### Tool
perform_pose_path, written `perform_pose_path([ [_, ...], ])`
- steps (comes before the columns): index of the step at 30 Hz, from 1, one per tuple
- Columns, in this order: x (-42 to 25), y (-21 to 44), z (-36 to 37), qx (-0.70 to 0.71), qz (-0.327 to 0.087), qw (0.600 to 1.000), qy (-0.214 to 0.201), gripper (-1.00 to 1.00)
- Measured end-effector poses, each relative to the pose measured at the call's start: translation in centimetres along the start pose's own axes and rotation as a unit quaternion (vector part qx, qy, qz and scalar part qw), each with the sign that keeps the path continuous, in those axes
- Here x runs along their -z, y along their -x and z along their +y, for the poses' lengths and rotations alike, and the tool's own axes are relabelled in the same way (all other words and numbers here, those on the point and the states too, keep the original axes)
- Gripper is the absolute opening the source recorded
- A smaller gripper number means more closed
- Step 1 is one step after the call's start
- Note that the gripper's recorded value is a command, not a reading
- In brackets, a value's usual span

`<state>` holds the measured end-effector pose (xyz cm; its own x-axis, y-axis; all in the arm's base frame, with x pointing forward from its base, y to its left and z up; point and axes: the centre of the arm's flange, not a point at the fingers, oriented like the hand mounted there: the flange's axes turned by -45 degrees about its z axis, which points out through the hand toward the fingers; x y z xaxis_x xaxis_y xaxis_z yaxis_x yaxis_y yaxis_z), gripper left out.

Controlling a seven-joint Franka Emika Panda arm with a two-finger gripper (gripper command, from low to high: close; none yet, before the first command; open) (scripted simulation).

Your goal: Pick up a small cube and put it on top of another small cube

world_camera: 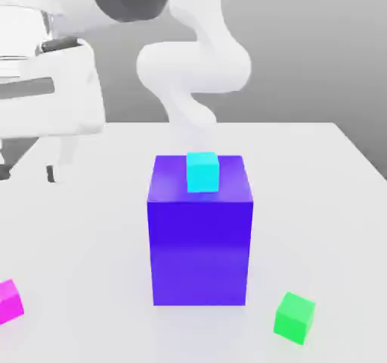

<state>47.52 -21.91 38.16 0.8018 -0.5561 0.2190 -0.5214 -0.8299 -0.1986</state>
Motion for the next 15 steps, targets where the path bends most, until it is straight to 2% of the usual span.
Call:
perform_pose_path([
  [11, -14.3, 4.1, 15.7, -0.153, -0.086, 0.979, 0.106, 0.00],
  [15, -19.4, 5.5, 18.0, -0.163, -0.091, 0.975, 0.117, 0.00],
])
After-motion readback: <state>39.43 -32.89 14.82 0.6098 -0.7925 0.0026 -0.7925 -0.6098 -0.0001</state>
